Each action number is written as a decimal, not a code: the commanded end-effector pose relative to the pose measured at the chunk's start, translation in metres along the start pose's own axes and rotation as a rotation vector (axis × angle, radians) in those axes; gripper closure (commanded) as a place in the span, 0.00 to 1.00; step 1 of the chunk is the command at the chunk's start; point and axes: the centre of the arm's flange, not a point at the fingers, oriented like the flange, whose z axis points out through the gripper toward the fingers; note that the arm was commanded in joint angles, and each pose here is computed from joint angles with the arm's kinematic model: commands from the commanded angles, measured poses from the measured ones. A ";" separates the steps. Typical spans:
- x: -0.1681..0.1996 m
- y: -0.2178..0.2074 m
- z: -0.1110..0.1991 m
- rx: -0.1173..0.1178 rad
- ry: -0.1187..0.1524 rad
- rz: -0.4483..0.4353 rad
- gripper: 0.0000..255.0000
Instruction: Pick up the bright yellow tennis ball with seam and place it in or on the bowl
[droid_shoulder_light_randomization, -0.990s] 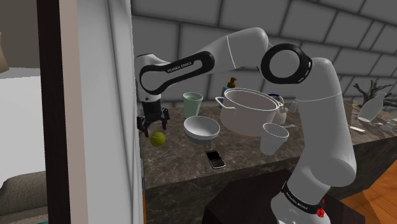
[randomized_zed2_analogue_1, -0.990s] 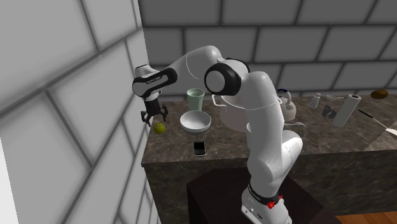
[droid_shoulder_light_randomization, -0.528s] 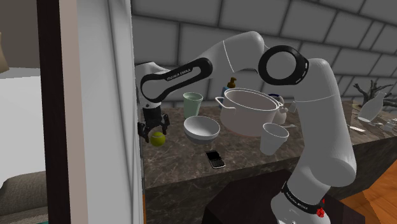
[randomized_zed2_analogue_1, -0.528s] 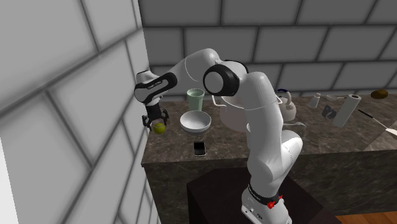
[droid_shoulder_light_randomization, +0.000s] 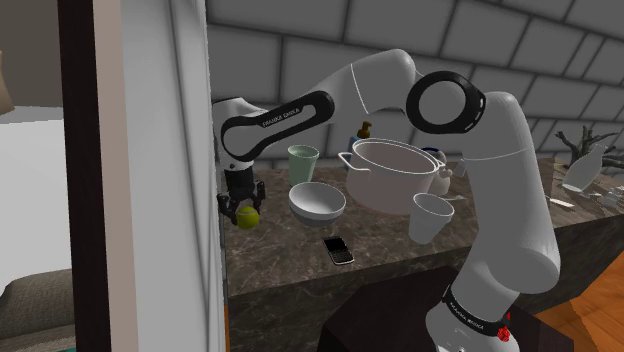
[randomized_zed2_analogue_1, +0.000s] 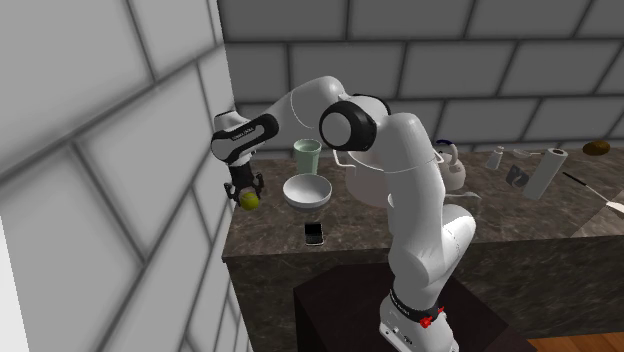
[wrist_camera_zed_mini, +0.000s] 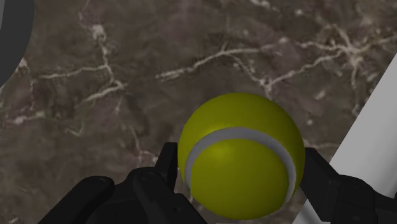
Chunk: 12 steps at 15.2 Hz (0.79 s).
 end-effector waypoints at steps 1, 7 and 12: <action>0.000 0.000 0.000 0.000 0.000 0.000 1.00; 0.000 0.000 0.000 0.000 0.000 0.000 1.00; -0.005 0.001 -0.026 0.000 0.000 0.000 1.00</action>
